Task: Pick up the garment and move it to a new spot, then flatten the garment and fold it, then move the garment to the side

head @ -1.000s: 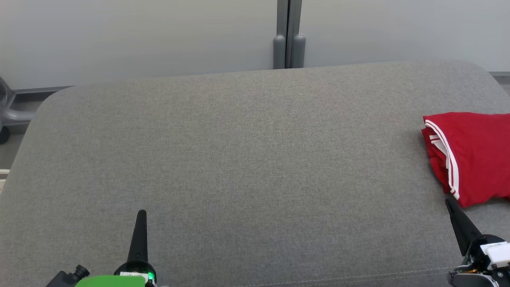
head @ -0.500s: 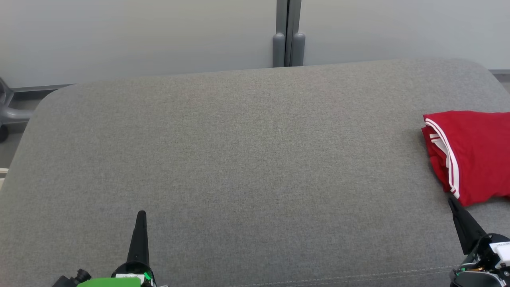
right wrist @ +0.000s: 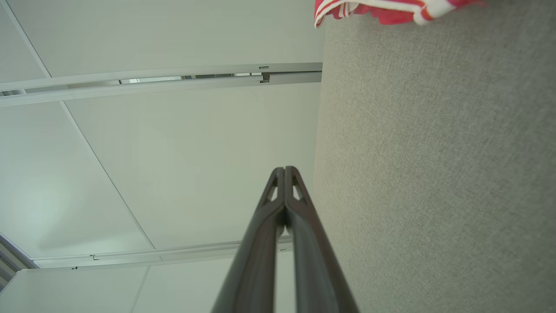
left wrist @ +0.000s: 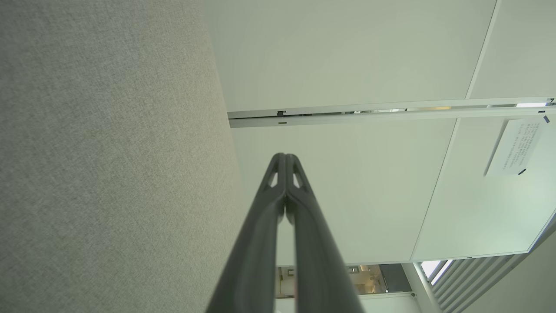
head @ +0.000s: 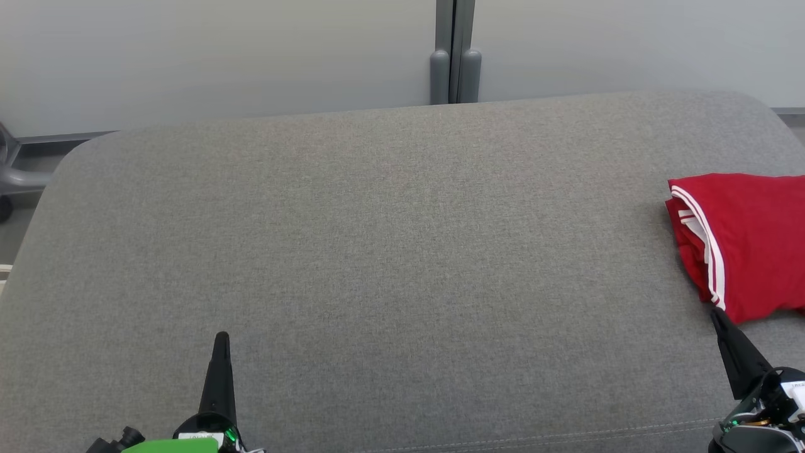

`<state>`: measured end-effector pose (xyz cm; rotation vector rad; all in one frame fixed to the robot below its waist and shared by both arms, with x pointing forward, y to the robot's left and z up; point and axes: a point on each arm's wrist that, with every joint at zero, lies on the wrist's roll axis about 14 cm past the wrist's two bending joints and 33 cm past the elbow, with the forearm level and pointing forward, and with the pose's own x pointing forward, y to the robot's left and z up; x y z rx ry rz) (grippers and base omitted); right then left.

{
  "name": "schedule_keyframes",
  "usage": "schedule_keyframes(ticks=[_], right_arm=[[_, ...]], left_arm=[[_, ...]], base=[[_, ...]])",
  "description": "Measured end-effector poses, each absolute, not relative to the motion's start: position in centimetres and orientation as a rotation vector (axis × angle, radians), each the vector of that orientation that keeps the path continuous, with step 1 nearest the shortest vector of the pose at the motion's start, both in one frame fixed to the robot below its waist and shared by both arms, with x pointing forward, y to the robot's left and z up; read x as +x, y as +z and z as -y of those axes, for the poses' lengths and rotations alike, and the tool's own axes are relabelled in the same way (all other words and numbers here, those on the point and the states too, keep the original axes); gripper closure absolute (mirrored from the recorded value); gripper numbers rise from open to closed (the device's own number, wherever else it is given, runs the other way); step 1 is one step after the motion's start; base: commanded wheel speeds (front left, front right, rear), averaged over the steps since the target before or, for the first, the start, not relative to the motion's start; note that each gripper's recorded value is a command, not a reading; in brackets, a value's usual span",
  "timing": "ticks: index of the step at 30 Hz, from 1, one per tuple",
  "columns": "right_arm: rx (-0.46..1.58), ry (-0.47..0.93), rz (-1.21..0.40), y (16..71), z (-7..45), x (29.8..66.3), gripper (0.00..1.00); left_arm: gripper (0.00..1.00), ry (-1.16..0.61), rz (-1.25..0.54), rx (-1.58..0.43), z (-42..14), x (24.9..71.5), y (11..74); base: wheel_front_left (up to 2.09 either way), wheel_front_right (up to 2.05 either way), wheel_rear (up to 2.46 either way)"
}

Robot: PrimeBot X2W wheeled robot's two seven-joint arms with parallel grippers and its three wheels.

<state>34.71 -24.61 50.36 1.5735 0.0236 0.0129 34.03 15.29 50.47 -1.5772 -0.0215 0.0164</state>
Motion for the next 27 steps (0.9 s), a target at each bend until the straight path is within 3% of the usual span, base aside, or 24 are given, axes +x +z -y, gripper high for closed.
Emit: schedule_keyframes(ticks=[27], right_arm=[[1.575,0.017,-0.020,50.47,24.62,34.79,1.00]], left_arm=[[1.00,0.017,0.022,-1.577,-15.30,34.02,50.47]], base=[[0.00,0.00,0.00]])
